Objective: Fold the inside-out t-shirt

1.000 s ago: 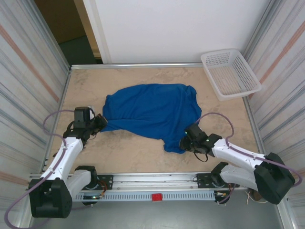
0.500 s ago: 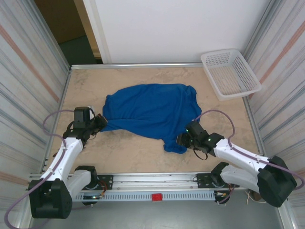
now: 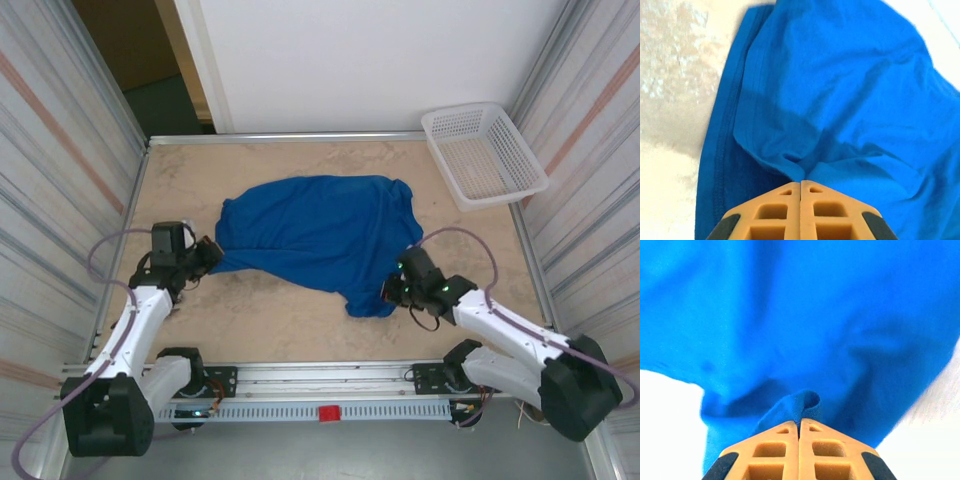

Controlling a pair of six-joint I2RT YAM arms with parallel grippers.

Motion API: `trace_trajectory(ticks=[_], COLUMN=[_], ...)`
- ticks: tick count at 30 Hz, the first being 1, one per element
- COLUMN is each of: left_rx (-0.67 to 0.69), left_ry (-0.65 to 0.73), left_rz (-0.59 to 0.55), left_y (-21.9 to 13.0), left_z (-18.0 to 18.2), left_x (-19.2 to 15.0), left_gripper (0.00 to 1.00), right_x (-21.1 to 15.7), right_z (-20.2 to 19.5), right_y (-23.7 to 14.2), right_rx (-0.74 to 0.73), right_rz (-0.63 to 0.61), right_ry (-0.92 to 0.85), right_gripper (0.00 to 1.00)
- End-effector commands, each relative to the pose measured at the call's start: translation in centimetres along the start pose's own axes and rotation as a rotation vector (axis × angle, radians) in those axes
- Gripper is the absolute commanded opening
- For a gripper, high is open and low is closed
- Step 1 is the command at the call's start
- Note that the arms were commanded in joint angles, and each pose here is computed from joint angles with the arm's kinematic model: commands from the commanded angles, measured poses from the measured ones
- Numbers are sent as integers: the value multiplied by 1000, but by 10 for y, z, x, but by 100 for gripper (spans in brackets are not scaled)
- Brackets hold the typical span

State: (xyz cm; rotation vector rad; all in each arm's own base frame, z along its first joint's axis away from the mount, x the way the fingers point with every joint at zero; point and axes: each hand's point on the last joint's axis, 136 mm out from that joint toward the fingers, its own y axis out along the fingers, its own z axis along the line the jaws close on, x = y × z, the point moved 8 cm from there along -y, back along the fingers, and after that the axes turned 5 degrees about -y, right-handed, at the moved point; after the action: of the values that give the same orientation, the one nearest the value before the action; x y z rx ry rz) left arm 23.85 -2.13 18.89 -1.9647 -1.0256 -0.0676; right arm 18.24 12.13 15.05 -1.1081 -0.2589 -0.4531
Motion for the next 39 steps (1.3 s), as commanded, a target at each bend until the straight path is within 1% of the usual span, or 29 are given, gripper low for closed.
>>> trace_trajectory(ticks=[1,4,5,8,11,15,18,20,22,23,24,26,28,30,34,35,37,39], left_rx=[-145,-214,-244,-295,-324,-377,-443,-511,-548,-553,-557,-548,-504,-453,-364,-345,-362,-380], left_ry=[52,105,129,179,209,229,224,219,213,213,212,213,210,214,192,171,157,130], left_rz=[-79,-108,-129,-210,-305,-416,-545,-661,-743,-767,-784,-789,-741,-672,-512,-476,-429,-409], left_y=[-20,-34,-42,-67,-96,-139,-185,-221,-248,-258,-265,-266,-249,-216,-136,-115,-85,-69], left_z=[-40,-78,-94,-127,-149,-168,-178,-185,-191,-193,-196,-201,-205,-205,-202,-200,-203,-209], left_x=[51,92,107,137,155,161,156,150,147,147,148,156,170,187,224,232,249,263], left_gripper=[0,0,0,0,0,0,0,0,0,0,0,0,0,0,0,0,0,0], right_x=[71,135,156,204,228,234,223,209,200,198,200,212,237,263,317,327,349,368], right_z=[31,52,58,76,85,92,100,108,112,114,116,116,111,104,82,79,72,71], right_y=[-67,-133,-150,-212,-261,-318,-364,-399,-423,-430,-435,-431,-409,-380,-313,-302,-281,-271], right_rx=[139,215,228,284,330,396,429,436,427,424,423,424,430,441,432,431,432,436], right_rz=[-209,-382,-424,-589,-714,-846,-957,-1057,-1134,-1159,-1174,-1163,-1101,-1024,-886,-866,-827,-807], right_ry=[-64,-103,-108,-133,-130,-132,-156,-188,-206,-212,-216,-212,-185,-148,-53,-37,-5,9], right_gripper=[0,0,0,0,0,0,0,0,0,0,0,0,0,0,0,0,0,0])
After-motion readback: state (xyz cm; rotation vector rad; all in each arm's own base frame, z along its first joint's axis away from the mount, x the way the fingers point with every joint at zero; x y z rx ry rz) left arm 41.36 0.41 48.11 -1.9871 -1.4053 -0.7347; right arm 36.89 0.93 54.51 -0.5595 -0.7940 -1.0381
